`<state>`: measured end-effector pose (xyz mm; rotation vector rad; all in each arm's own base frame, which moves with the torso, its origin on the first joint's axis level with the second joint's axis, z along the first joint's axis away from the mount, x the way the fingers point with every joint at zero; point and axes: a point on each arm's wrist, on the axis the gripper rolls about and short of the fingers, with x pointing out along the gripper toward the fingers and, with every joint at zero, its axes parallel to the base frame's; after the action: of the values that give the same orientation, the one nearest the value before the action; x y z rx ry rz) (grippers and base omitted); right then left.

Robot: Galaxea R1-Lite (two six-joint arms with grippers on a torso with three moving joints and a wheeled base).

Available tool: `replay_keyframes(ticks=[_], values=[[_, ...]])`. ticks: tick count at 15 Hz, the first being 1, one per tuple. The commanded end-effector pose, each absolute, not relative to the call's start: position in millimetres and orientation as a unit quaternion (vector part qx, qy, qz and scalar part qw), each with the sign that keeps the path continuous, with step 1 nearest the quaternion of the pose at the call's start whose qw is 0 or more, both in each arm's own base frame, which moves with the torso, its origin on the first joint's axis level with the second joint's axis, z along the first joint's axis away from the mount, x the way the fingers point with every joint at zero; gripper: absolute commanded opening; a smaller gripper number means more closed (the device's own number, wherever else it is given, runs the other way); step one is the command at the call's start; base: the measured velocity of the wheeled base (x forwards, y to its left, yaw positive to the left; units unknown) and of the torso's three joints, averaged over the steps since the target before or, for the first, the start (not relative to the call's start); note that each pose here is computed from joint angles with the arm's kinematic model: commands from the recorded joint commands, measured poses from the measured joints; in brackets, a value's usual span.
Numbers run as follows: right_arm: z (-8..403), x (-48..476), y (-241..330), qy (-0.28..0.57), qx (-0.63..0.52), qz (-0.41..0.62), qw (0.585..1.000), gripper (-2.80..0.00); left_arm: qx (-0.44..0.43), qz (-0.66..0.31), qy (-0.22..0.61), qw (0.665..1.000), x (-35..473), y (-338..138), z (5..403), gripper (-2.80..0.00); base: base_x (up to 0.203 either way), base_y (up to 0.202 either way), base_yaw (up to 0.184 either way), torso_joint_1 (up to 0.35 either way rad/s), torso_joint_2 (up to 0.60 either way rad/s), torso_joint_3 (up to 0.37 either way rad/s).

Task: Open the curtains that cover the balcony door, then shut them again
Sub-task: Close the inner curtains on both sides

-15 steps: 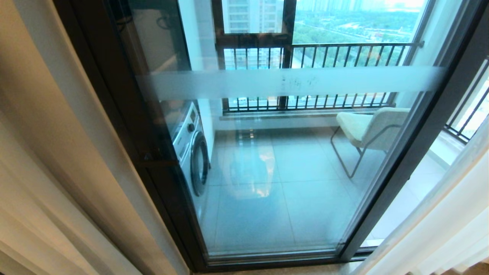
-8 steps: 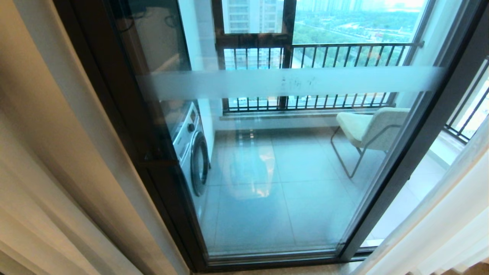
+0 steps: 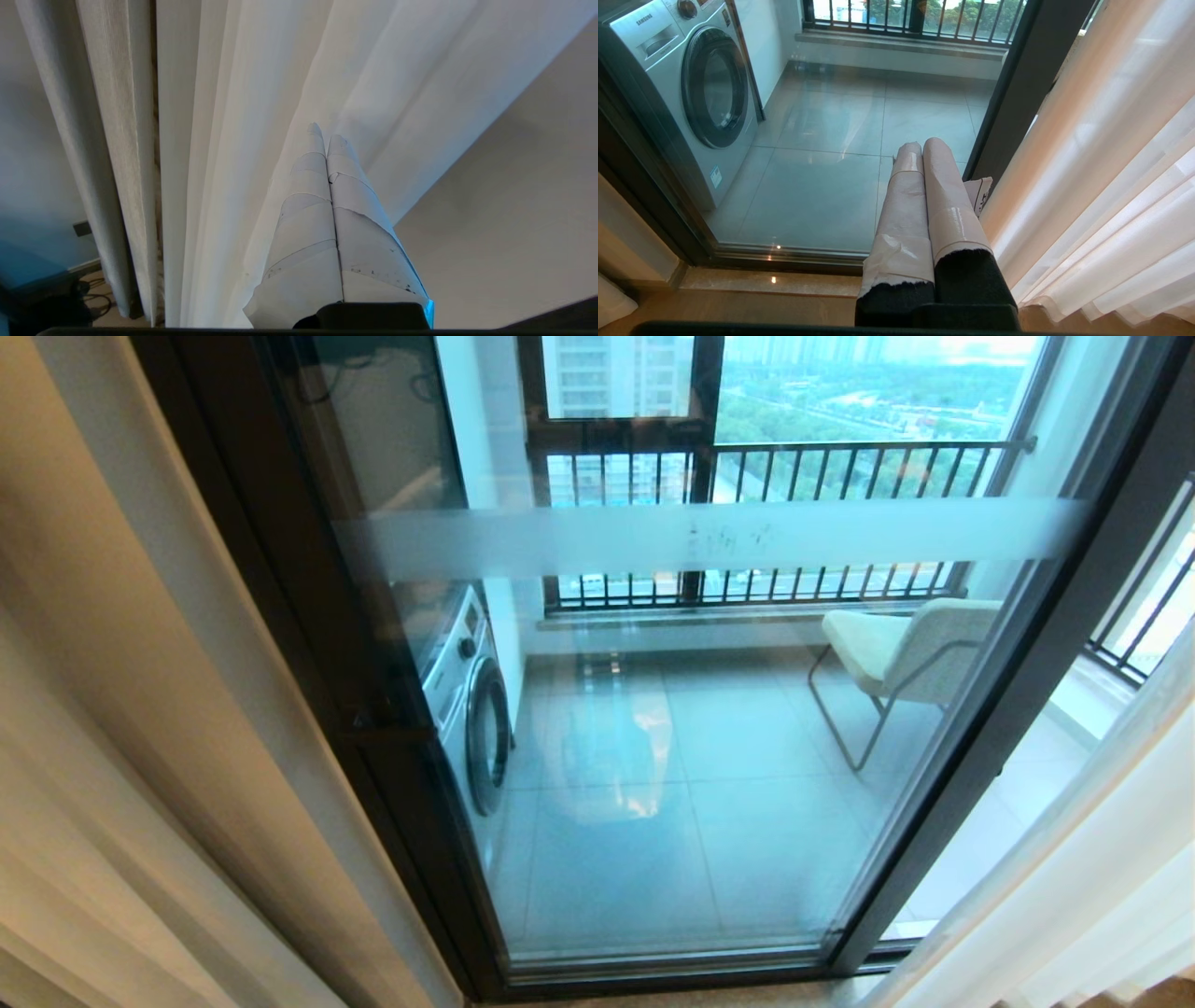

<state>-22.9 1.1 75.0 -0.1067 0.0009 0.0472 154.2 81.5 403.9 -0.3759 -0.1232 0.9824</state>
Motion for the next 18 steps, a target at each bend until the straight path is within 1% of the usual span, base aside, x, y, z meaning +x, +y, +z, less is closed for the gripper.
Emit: replay_keyframes(ticks=[1,2,9,13,14,18], values=[[75,-23,1,0.001,-0.054,0.024,0.998,-2.8,-0.18,0.465,-0.06,0.865,152,80,405,-2.8,0.0,0.0,0.0,0.0,0.0,0.0],[75,-23,1,0.001,-0.054,0.024,0.998,-2.8,-0.179,0.464,-0.058,0.865,152,80,404,0.0,0.0,0.0,0.0,0.0,0.0,0.0],[75,-23,1,0.001,-0.054,0.024,0.998,-2.8,-0.177,0.471,-0.058,0.862,152,82,405,0.0,0.0,0.0,0.0,0.0,0.0,0.0],[75,-23,1,0.001,-0.054,0.024,0.998,-2.8,-0.17,0.477,-0.05,0.861,163,90,406,0.0,0.0,0.0,0.0,0.0,0.0,0.0],[75,-23,1,0.001,-0.054,0.024,0.998,-2.8,-0.168,0.475,-0.045,0.863,168,92,407,0.0,0.0,0.0,0.0,0.0,0.0,0.0],[75,-23,1,0.001,-0.054,0.024,0.998,-2.8,-0.175,0.421,-0.04,0.889,185,105,414,0.0,0.0,0.0,0.0,0.0,0.0,0.0]])
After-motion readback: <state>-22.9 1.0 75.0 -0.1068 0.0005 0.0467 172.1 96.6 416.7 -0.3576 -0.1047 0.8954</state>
